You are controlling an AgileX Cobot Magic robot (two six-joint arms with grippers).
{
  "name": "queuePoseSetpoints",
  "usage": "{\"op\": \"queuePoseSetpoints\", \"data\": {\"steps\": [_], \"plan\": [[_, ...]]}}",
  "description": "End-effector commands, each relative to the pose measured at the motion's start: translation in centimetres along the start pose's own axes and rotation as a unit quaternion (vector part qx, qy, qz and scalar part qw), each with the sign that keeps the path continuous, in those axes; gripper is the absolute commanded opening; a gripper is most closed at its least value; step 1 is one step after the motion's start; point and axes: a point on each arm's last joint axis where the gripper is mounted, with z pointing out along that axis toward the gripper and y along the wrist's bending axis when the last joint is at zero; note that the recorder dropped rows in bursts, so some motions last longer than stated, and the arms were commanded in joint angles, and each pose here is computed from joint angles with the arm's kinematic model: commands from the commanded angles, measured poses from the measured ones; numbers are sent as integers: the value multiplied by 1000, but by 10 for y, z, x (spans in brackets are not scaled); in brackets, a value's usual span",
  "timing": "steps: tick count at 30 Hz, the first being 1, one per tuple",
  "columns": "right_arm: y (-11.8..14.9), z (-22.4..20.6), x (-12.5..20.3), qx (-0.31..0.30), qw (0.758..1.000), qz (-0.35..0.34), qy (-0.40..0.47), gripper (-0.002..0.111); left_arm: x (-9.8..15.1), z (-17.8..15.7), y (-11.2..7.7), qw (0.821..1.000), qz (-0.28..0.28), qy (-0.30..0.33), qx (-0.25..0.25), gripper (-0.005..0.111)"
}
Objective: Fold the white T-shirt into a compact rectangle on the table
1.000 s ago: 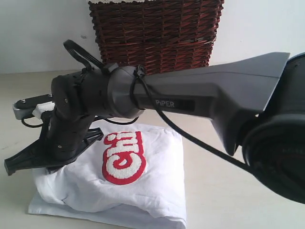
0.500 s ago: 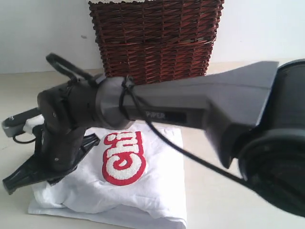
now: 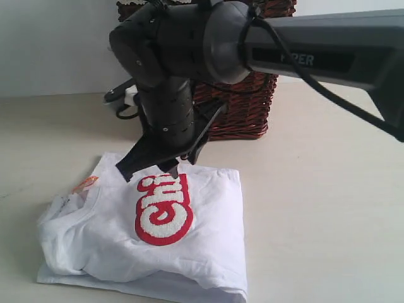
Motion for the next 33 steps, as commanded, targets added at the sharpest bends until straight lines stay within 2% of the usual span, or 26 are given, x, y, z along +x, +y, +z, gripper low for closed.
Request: {"op": "queuePoseSetpoints", "data": {"steps": [1,5,6,8,11,12,15,16,19,21,23,24,25,26,27,28,29,30,31,33], "plan": [[50,-41,19,-25,991,-129,-35,38,-1,0,0,1000,-3,-8,0,0],[80,-37,61,-2,977,-214,0,39,-1,0,0,1000,-3,-8,0,0],[83,-27,80,41,971,-236,18,43,-1,0,0,1000,-3,-8,0,0],[83,-8,107,90,959,-264,47,47,-1,0,0,1000,-4,-8,0,0],[88,28,134,91,951,-294,43,47,-1,0,0,1000,-3,-8,0,0],[86,31,135,103,951,-290,31,47,-1,0,0,1000,-3,-8,0,0],[73,36,125,198,947,-249,-31,47,-1,0,0,1000,-3,-8,0,0],[73,35,122,204,948,-240,-51,47,-1,0,0,1000,-3,-8,0,0],[89,47,119,134,958,-240,-80,47,-1,0,0,1000,-3,-8,0,0],[92,57,120,132,956,-251,-71,47,-1,0,0,1000,-3,-8,0,0],[90,66,123,157,952,-259,-46,44,-1,0,0,1000,-3,-8,0,0],[87,69,125,176,950,-258,-27,39,-1,0,0,1000,-3,-8,0,0],[83,70,130,196,944,-265,8,27,-1,0,0,1000,-3,-8,0,0],[83,70,135,188,940,-283,35,19,-1,0,0,1000,-3,-8,0,0],[87,68,139,166,938,-300,47,16,-1,0,0,1000,-3,-8,0,0],[96,61,141,124,943,-307,35,19,-1,0,0,1000,-3,-8,0,0],[101,47,138,98,946,-308,-5,30,-1,0,0,1000,-3,-8,0,0],[101,42,136,90,948,-306,-21,36,-1,0,0,1000,-3,-8,0,0],[100,26,131,81,950,-298,-50,52,-1,0,0,1000,-3,-8,0,0],[94,-2,126,79,955,-274,-79,64,-1,0,0,1000,-3,-8,0,0]]}}
